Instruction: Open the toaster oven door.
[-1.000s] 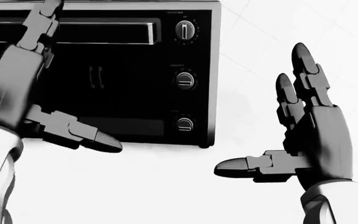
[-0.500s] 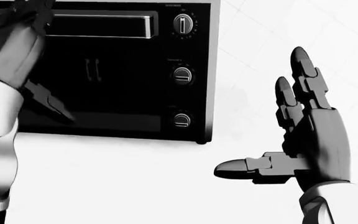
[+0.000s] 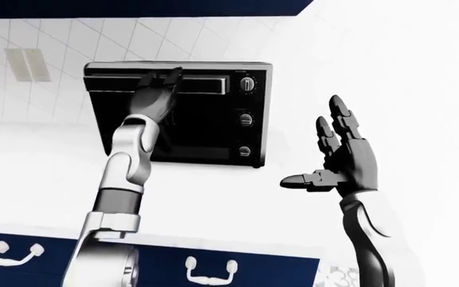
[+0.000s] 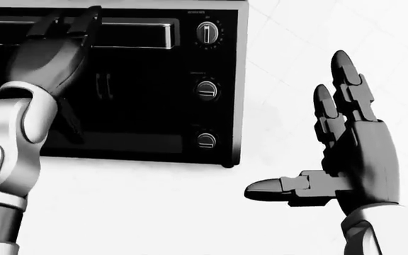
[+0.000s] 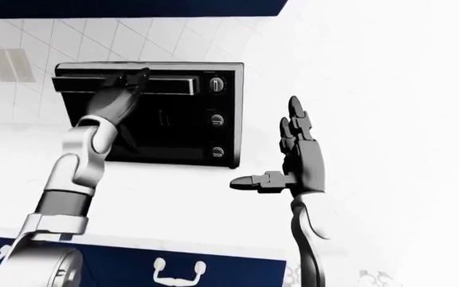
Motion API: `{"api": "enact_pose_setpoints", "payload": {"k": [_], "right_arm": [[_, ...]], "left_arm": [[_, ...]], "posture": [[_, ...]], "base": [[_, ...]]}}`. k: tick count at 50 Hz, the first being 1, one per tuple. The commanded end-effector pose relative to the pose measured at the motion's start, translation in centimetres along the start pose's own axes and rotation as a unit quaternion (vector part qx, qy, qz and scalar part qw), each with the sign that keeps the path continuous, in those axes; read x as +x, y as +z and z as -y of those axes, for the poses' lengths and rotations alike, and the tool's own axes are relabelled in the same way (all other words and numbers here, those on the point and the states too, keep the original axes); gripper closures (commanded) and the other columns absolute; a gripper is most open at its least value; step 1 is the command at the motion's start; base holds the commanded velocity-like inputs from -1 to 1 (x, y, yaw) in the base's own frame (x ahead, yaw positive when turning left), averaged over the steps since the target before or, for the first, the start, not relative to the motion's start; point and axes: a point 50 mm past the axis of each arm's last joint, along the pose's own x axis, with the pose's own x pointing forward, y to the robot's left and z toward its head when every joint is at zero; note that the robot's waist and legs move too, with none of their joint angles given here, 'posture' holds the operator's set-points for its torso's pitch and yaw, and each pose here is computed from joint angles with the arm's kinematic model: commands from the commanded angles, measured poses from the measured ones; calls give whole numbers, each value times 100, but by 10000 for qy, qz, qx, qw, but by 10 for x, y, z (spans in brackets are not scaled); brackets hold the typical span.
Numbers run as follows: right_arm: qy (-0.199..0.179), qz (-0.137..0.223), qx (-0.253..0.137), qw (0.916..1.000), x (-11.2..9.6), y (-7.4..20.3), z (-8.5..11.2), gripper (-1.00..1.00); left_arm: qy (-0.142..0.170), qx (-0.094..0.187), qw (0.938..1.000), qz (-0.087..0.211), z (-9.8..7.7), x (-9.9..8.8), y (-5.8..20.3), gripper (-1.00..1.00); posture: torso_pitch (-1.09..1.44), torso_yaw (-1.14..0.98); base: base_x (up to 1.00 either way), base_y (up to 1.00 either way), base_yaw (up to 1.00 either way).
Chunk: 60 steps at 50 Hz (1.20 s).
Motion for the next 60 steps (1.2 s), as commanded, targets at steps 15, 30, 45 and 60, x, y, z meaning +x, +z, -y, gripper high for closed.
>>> {"api": "enact_pose_setpoints", "payload": {"k": [15,30,45,60], "right_arm": [[60,364,-4,9993,0,12,-4,-100],[52,344,3,9994,1,10,-4,-100],[56,342,5,9994,1,9,-4,-100],[42,346,12,9994,1,9,-2,-100]], "left_arm": [[167,497,9986,112,-7,21,0,-100],[47,507,9986,107,-3,22,-4,-100],[9,495,9988,36,-9,28,-5,-46],[-99,414,9991,-38,-3,29,-10,29]], "posture": [[-60,0],[-60,0],[-60,0],[-60,0]], "base": [[0,0,0],[0,0,0],[0,0,0],[0,0,0]]}}
